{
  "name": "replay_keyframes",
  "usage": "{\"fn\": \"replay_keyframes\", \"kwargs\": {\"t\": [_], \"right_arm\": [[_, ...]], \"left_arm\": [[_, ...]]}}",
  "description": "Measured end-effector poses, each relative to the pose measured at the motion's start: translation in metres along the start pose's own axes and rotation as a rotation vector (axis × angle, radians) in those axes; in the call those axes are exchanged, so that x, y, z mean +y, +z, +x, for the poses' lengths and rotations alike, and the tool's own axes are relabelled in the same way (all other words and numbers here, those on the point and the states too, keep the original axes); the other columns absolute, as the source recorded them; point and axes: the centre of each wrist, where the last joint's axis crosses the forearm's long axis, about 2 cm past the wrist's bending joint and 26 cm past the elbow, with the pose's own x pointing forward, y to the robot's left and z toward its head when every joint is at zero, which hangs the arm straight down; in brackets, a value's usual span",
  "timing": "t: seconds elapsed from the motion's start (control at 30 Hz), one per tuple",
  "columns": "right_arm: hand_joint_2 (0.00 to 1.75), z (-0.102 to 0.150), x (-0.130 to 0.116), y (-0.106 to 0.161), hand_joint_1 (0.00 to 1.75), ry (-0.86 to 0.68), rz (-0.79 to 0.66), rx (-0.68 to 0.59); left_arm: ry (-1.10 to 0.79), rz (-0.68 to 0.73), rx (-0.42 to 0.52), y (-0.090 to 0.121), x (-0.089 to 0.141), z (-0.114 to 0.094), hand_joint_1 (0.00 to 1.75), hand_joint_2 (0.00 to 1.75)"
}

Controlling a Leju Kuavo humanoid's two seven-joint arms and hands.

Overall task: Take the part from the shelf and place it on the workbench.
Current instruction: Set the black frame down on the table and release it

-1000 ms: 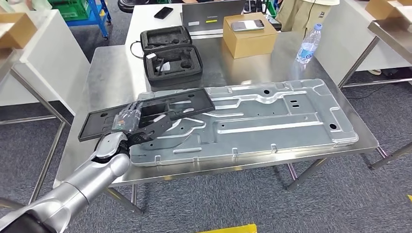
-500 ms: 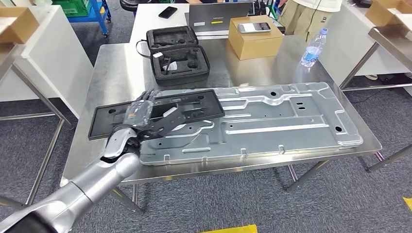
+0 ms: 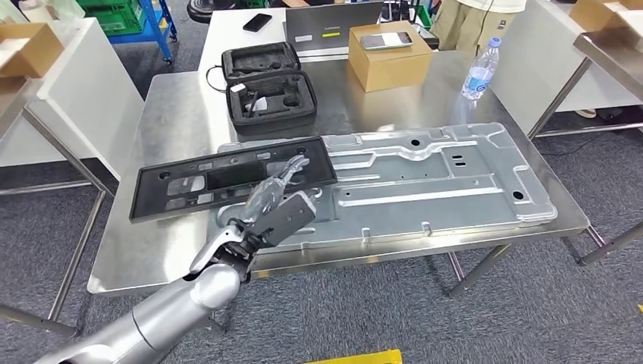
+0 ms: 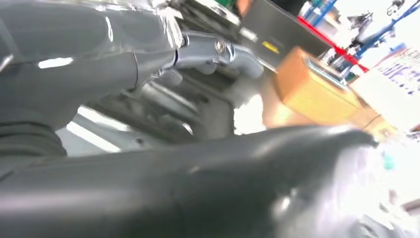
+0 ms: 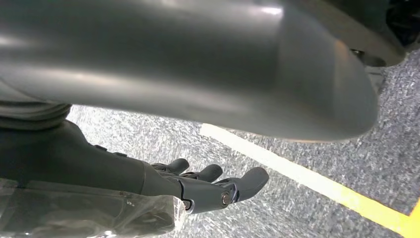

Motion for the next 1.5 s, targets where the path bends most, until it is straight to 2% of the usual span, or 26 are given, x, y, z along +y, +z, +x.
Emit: {"fn": "replay_keyframes", "kwargs": {"t": [0.37,0.83,1.07,1.5], "right_arm": [[0.00,-0.003,0.000,0.000,0.00,-0.024,-0.004,0.010],[0.00,-0.005,-0.004,0.000,0.00,-0.044,-0.012,0.024],[0.00,-0.006,-0.004,0.000,0.00,-0.050,-0.012,0.024],[0.00,-0.006,-0.003,0.000,0.00,-0.058,-0.012,0.028]], "left_arm": [[0.213,-0.116,-0.120,0.016,-0.022,0.018,0.00,0.00],[0.254,-0.170,-0.192,0.033,-0.041,0.032,0.00,0.00],[0.241,-0.161,-0.192,0.038,-0.047,0.030,0.00,0.00],[0.279,-0.214,-0.128,0.059,-0.075,0.010,0.00,0.00]]}}
